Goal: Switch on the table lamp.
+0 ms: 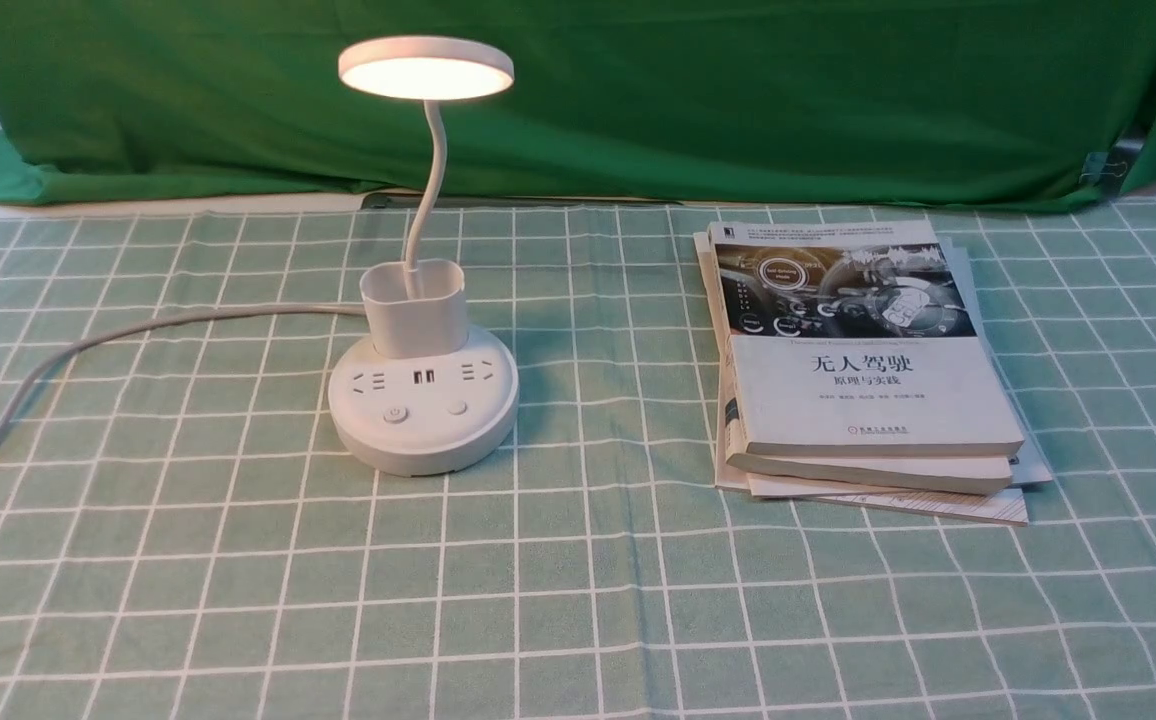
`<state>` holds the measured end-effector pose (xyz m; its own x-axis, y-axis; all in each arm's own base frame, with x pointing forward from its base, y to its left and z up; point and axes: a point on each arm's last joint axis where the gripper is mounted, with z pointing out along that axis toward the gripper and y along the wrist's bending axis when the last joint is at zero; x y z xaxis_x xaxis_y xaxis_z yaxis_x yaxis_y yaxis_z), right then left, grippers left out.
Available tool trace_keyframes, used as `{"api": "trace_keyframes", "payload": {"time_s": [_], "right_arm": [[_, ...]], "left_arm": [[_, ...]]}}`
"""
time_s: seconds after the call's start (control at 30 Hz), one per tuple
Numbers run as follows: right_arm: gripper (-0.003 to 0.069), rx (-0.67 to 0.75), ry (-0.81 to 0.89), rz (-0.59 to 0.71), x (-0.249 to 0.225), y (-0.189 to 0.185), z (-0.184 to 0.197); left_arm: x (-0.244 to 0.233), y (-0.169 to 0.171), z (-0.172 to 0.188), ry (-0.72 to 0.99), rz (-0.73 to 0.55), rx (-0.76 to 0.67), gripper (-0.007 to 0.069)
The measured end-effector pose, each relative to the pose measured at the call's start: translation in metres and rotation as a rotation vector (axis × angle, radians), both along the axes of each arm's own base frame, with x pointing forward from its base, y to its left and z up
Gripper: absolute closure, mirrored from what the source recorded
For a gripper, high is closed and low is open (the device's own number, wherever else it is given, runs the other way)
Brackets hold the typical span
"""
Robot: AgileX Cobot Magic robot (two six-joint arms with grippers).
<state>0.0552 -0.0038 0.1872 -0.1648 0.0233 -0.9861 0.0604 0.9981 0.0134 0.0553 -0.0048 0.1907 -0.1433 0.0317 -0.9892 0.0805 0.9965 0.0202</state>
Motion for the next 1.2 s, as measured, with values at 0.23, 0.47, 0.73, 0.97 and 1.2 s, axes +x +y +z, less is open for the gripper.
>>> {"api": "trace_keyframes", "payload": {"time_s": [0.23,0.47,0.73,0.97,1.2], "right_arm": [[0.0420,0.000,0.000,0.000,0.0000,0.0000,0.0000],[0.0420,0.000,0.000,0.000,0.0000,0.0000,0.0000],[0.0420,0.000,0.000,0.000,0.0000,0.0000,0.0000],[0.0420,0.000,0.000,0.000,0.0000,0.0000,0.0000],[0.0420,0.000,0.000,0.000,0.0000,0.0000,0.0000]], "left_arm": [[0.0000,-0.0001,0.0000,0.000,0.000,-0.004,0.0625],[-0.0003,-0.0001,-0.0017,0.021,0.003,-0.026,0.0625],[-0.0005,-0.0002,-0.0027,0.034,0.007,-0.053,0.0625],[-0.0006,-0.0021,-0.0023,0.040,0.002,-0.161,0.0625],[-0.0006,-0.0023,-0.0023,0.041,0.002,-0.167,0.0625]]}}
